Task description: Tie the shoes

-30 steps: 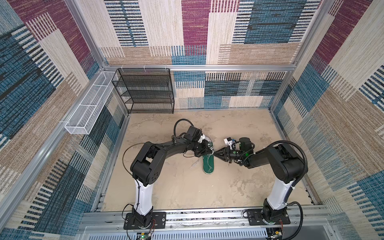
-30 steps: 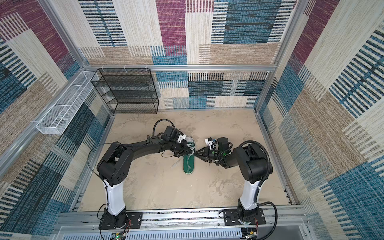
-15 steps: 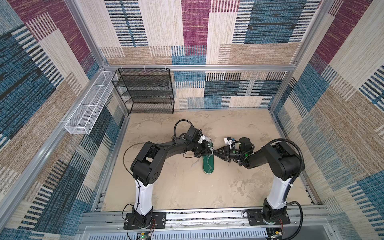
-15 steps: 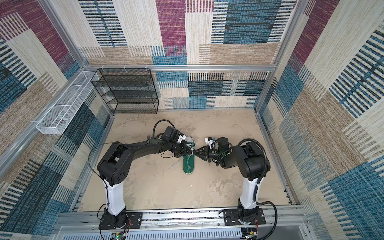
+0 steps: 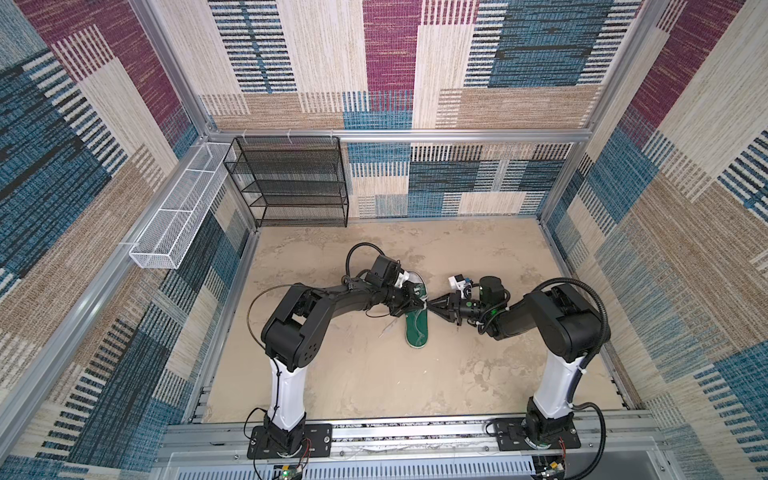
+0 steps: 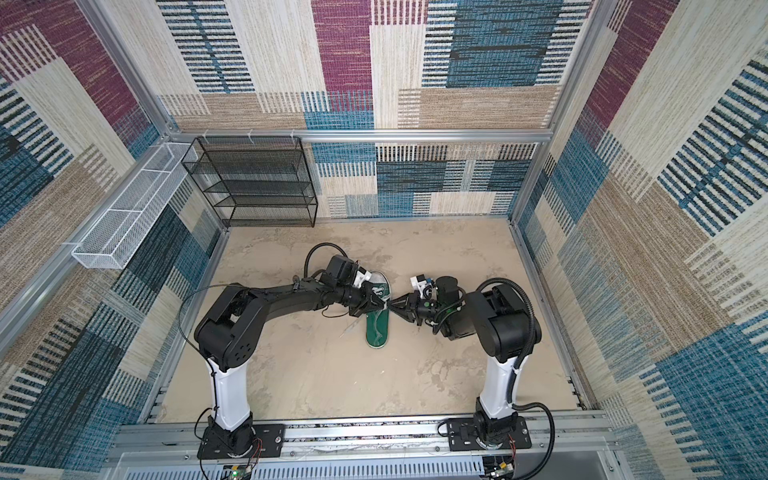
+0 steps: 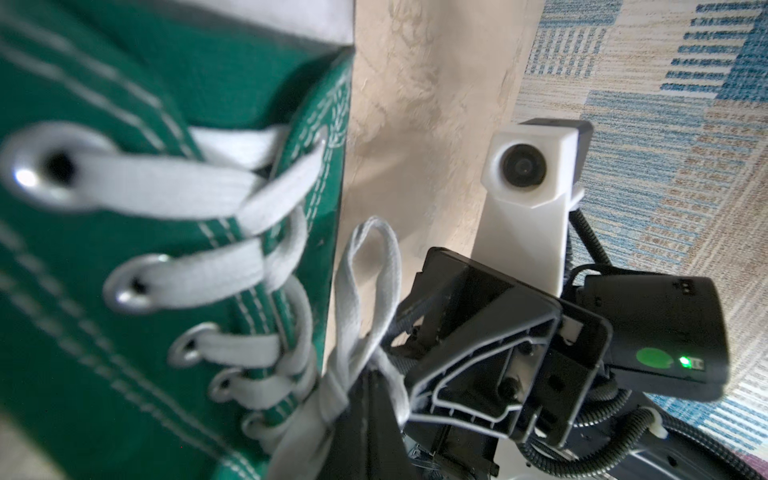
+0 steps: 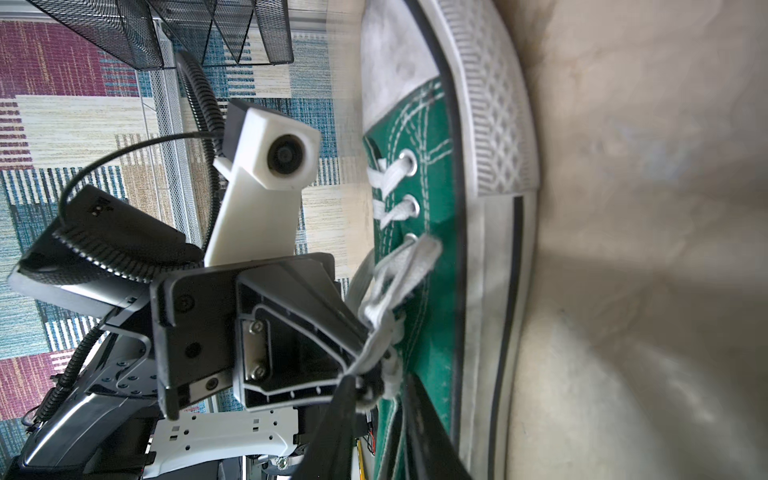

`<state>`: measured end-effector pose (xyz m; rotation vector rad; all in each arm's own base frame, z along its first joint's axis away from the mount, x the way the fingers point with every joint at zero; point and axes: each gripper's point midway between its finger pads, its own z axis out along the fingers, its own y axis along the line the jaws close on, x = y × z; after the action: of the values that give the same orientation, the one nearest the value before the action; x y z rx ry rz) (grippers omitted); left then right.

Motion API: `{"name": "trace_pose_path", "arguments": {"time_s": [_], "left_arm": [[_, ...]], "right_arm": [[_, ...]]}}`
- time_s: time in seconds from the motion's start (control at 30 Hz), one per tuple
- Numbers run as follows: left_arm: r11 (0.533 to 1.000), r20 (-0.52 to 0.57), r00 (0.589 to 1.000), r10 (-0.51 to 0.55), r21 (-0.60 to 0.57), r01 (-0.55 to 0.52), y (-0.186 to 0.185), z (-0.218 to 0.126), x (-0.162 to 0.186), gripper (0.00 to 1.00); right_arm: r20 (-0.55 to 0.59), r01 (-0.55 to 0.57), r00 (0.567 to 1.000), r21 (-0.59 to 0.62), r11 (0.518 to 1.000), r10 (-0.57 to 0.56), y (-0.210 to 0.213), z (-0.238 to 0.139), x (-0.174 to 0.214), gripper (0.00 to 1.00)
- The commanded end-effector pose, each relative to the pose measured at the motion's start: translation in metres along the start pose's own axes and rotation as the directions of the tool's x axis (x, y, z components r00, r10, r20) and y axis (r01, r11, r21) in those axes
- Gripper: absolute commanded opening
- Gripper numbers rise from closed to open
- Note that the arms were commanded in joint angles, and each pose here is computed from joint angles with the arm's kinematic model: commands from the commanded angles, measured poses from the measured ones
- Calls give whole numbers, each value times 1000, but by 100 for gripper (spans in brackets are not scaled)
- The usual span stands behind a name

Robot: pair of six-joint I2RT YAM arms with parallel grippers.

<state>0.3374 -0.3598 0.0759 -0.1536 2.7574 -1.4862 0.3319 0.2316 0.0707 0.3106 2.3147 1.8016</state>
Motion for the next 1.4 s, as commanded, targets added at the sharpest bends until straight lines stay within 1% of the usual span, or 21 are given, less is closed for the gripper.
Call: {"name": "trace_pose_path", "arguments": {"time_s": [0.0,0.23,0.47,0.8,1.2,1.33,1.37], "left_arm": [[1000,7,1000,15,7,-15,-4,-3,-2,2],[1000,5,1000,11,24,-12,-6,-2,-3,2],[1000,6,1000,10,23,-11,-6,-2,-3,2],[1000,9,1000,10,25,-11,-6,-3,-3,2],[999,12,1000,13,43,-13,-8,-2,-3,2],[997,20,1000,-1,73,-1,-9,-1,-4,2],[997,19,1000,-4,77,3,-9,-1,-4,2]], "right_arm": [[28,5,1000,-8,1000,-5,5,-2,-4,25],[16,-2,1000,-26,1000,3,5,0,-4,23],[8,0,1000,-43,999,0,8,2,-6,23],[7,-17,1000,-50,999,17,6,3,-5,20],[-15,-44,999,-77,996,43,7,7,0,18],[-16,-49,999,-84,995,48,8,7,1,16],[-17,-50,999,-86,995,49,8,7,1,15]]}}
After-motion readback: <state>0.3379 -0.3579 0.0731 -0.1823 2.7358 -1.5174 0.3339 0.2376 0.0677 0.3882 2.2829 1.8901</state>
